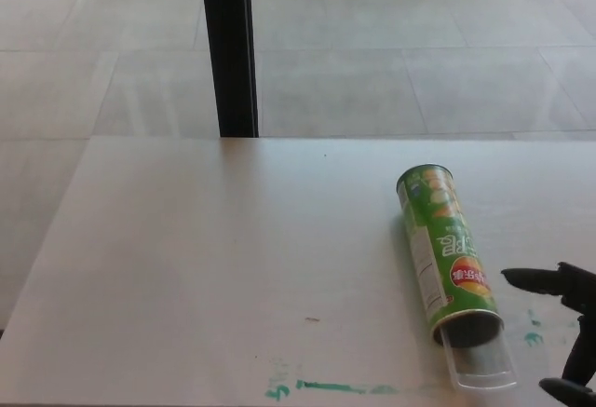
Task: Use the finger on the right hand of the robot to pull out the chips tray kept inside a container in the middle of the desk
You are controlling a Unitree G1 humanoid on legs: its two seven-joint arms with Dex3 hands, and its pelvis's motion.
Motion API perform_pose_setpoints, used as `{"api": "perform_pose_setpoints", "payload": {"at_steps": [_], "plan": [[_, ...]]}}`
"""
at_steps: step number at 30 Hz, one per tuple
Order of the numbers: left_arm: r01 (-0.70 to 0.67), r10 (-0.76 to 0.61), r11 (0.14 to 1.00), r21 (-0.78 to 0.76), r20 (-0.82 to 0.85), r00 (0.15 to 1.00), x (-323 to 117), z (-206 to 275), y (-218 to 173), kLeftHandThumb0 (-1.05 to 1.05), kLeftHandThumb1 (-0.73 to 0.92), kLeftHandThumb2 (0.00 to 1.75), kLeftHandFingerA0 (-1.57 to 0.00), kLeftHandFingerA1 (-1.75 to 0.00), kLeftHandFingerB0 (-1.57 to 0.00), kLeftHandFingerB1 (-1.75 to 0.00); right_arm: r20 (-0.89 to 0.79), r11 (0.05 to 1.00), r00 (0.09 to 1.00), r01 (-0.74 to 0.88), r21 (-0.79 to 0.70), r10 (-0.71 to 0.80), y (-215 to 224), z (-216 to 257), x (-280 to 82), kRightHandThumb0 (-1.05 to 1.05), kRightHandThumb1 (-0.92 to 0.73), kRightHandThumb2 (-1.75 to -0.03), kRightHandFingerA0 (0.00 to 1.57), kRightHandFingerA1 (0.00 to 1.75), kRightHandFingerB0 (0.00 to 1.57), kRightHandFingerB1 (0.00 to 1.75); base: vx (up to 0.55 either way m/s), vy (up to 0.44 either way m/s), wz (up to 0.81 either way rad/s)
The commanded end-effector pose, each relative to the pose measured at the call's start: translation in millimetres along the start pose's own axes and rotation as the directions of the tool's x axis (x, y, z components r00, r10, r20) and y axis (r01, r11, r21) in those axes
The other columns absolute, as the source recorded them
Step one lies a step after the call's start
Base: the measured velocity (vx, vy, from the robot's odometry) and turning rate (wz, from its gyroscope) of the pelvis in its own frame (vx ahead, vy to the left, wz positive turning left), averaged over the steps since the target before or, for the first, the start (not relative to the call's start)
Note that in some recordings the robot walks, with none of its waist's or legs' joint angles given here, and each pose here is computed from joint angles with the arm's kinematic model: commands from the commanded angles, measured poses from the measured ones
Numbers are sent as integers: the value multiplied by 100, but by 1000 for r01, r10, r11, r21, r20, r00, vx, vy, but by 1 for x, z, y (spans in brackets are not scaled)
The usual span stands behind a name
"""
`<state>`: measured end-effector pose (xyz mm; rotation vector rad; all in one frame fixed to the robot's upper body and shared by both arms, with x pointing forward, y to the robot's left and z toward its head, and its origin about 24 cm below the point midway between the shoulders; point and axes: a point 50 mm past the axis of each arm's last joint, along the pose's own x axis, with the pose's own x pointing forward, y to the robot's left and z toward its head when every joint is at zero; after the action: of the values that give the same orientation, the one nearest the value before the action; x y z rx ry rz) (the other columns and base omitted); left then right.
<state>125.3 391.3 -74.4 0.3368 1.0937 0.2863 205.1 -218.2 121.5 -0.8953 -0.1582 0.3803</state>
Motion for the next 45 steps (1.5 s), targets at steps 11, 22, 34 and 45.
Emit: {"api": "perform_pose_setpoints", "payload": {"at_steps": [11, 22, 34, 45], "plan": [[-31, 31, 1000, 4, -5, 1000, -2, 4, 13, -48, 73, 61, -60, -65, -61, -57, -133, 893, 969, -243, -379, 207, 13, -10, 26, -9, -51, -54, 96, 106, 35, 37, 0, 0, 0], [-25, 25, 1000, 9, 9, 1000, -1, 8, 10, -48, 73, 62, -59, -66, -61, -58, -195, 792, 953, -302, -531, 232, 20, -16, 42, -14, -49, -55, 92, 109, 33, 36, 0, 0, 0], [-22, 22, 1000, 11, -2, 1000, -1, 8, 8, -47, 74, 62, -58, -62, -54, -52, -311, 691, 922, -380, -615, 230, 30, -43, 47, -14, -47, -53, 97, 105, 36, 38, 0, 0, 0], [-20, 20, 1000, 1, -6, 1000, 0, 7, 7, -47, 74, 62, -58, -63, -55, -53, -383, 665, 889, -447, -599, 252, 39, -60, 45, -21, -47, -56, 93, 105, 35, 41, 0, 0, 0]]}}
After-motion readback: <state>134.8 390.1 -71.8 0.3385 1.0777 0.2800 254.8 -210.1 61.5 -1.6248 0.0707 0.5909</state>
